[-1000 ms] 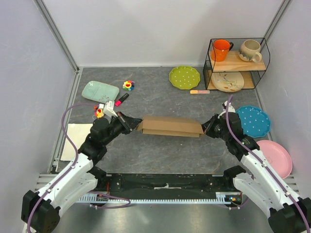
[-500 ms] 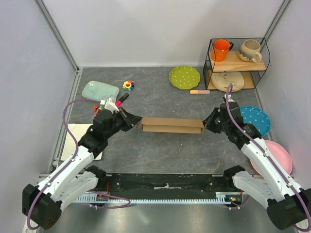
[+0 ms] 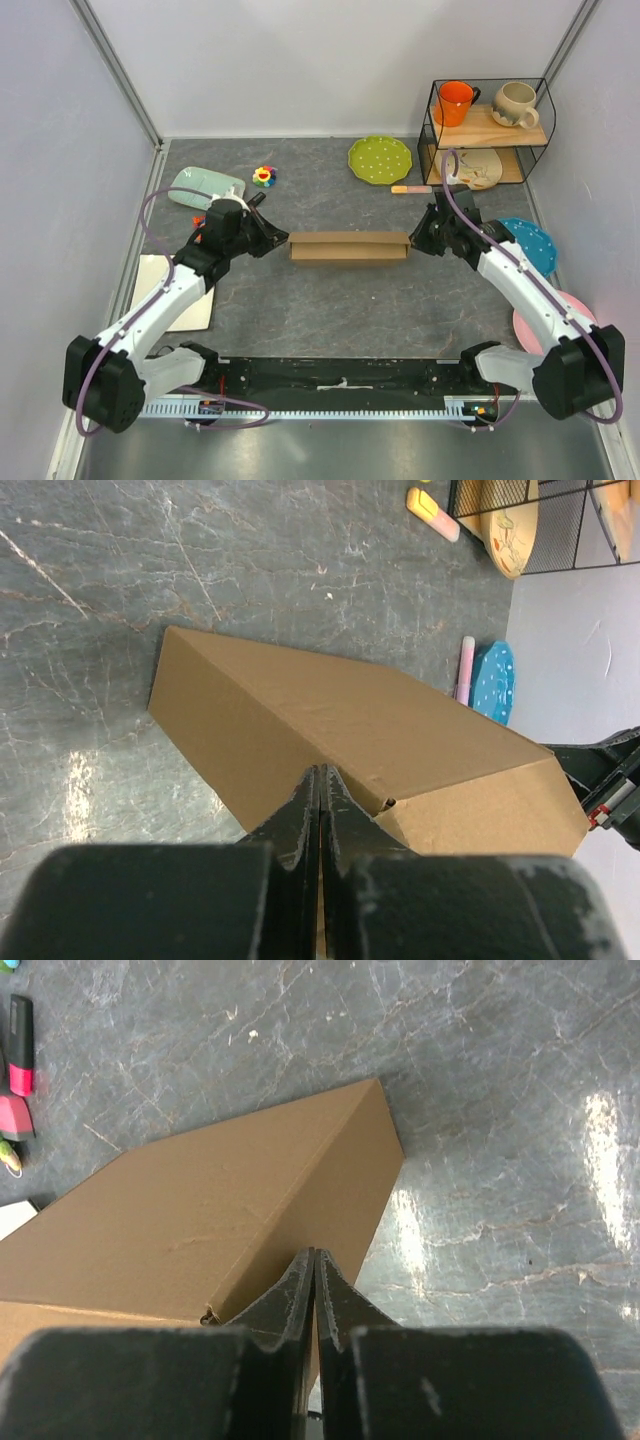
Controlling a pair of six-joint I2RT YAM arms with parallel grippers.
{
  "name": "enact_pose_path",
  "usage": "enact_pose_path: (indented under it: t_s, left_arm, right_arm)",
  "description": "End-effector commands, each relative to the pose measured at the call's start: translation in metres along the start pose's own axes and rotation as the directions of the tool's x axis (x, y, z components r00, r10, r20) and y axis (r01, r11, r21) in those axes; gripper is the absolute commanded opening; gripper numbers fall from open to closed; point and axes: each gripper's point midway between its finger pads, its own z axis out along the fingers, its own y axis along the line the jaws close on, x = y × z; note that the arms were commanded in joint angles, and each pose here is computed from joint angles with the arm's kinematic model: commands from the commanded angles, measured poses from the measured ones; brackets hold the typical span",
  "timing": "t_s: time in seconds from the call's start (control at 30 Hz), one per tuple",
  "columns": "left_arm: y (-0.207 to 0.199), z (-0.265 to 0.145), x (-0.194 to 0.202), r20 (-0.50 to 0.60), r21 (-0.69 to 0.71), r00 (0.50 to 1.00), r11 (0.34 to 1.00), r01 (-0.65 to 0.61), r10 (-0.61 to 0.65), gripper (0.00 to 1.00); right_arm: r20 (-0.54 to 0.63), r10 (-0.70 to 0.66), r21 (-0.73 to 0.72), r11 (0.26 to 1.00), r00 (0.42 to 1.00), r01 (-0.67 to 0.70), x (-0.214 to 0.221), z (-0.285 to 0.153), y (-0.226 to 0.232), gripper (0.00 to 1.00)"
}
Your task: Fold the paper box
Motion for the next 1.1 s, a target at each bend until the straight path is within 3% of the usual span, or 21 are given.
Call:
enact_pose_path:
  t_s: [0.0, 0.07, 0.3, 0.4, 0.6, 0.77, 1.07]
  left_arm:
    - [-0.067, -0.013, 0.027, -0.243, 0.236, 0.97, 0.97, 0.059, 0.0, 0.02]
    - [-0.064, -0.005, 0.022, -0.25, 0.219, 0.968, 0.973, 0.072, -0.015, 0.02]
    - [-0.06, 0.008, -0.008, -0.219, 0.191, 0.975, 0.979, 0.066, -0.023, 0.1]
    - [-0.061, 0.015, -0.019, -0.218, 0.19, 0.976, 0.98, 0.067, -0.025, 0.12]
    - [-0.061, 0.021, -0.043, -0.18, 0.172, 0.984, 0.984, 0.041, -0.01, 0.23]
    - [-0.056, 0.025, -0.067, -0.141, 0.157, 0.99, 0.987, 0.035, -0.013, 0.25]
    - [-0.054, 0.038, -0.054, -0.216, 0.193, 0.976, 0.978, 0.082, -0.04, 0.24]
  right_arm:
    - [-0.04, -0.015, -0.246, 0.969, 0.999, 0.005, -0.012, -0.001, 0.069, 0.13]
    - [-0.052, -0.017, -0.235, 0.972, 0.999, 0.005, -0.015, 0.008, 0.069, 0.16]
    - [-0.022, -0.025, -0.208, 0.978, 0.999, 0.02, -0.039, 0.021, 0.066, 0.46]
    - [-0.011, -0.03, -0.2, 0.979, 0.999, 0.027, -0.051, 0.027, 0.067, 0.51]
    - [0.053, -0.063, -0.124, 0.99, 0.997, 0.07, -0.08, 0.029, 0.056, 0.59]
    - [0.104, -0.042, -0.081, 0.995, 0.994, 0.05, -0.103, 0.024, 0.041, 0.63]
    - [0.022, -0.007, -0.138, 0.99, 1.0, 0.01, -0.092, 0.043, 0.049, 0.63]
